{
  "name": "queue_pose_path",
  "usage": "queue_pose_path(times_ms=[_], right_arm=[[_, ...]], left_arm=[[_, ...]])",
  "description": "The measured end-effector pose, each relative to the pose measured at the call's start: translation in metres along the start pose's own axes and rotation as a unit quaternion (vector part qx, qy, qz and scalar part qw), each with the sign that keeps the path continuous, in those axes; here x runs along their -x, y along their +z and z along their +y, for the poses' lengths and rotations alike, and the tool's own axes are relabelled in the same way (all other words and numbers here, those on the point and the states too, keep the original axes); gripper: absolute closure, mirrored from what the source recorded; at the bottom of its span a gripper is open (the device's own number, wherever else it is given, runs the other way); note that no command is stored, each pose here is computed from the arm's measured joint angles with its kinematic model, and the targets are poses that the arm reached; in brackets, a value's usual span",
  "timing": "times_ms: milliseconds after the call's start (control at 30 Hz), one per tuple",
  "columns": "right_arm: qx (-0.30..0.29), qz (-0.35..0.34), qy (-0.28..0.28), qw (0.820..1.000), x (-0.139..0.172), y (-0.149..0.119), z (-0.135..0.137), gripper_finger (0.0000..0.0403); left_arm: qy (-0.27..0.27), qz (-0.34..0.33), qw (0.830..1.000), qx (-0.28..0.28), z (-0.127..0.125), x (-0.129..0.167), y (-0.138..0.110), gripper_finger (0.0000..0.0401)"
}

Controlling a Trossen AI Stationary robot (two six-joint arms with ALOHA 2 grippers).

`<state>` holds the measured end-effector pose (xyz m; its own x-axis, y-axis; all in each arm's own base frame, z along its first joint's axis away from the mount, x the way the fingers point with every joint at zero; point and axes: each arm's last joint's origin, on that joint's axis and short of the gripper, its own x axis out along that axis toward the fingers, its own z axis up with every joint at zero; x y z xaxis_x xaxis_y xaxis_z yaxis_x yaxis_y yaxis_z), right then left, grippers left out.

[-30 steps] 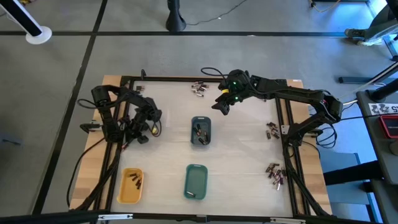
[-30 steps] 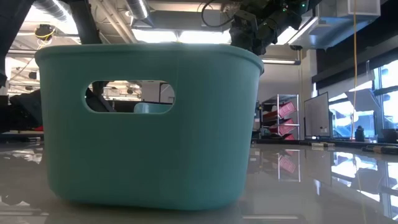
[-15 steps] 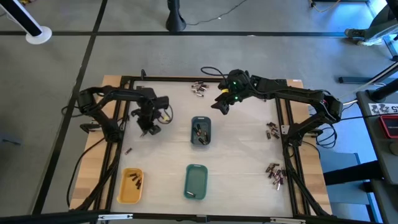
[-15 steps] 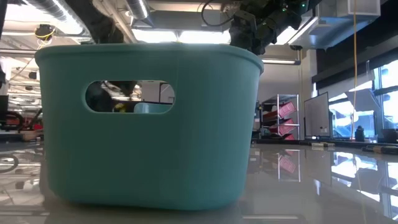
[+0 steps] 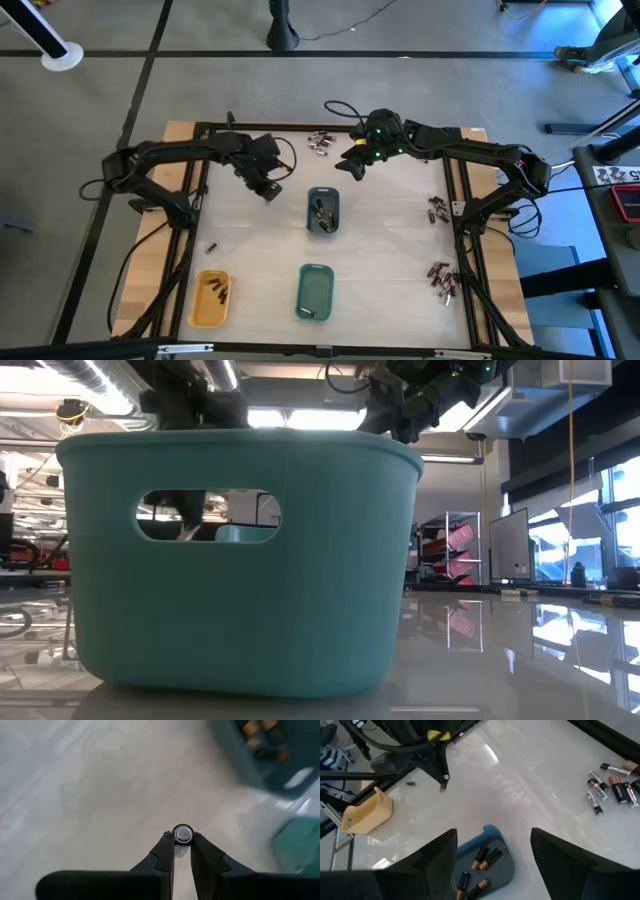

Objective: Sort batteries
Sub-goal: Put the large black battery into the blue bin

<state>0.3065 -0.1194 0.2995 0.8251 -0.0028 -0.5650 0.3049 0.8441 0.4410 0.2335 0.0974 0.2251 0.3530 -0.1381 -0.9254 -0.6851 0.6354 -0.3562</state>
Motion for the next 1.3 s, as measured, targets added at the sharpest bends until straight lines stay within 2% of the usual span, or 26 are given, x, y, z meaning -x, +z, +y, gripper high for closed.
queue_pose_path(times_ms=[400, 800, 1000, 1167, 1300], right_arm=[[-0.016, 0.0, 0.0, 1.0, 0.0, 0.0, 0.0, 0.0149], [-0.023, 0.006, 0.008, 1.0, -0.002, -0.002, 0.006, 0.0149], [-0.018, 0.016, 0.016, 1.0, -0.004, -0.006, 0.012, 0.0149], [-0.02, 0.02, 0.015, 0.999, -0.002, -0.006, 0.013, 0.0149], [-0.024, 0.038, -0.028, 0.999, 0.009, -0.012, 0.011, 0.0149]], left_arm=[[-0.08, -0.098, 0.992, -0.012, -0.031, 0.001, 0.01, 0.037], [-0.182, -0.205, 0.96, -0.06, -0.064, 0.009, 0.022, 0.0368], [-0.202, -0.228, 0.951, -0.06, -0.068, 0.011, 0.027, 0.037], [-0.226, -0.224, 0.946, -0.057, -0.072, -0.002, 0.036, 0.0367], [-0.218, -0.206, 0.953, -0.051, -0.071, -0.02, 0.041, 0.0367]])
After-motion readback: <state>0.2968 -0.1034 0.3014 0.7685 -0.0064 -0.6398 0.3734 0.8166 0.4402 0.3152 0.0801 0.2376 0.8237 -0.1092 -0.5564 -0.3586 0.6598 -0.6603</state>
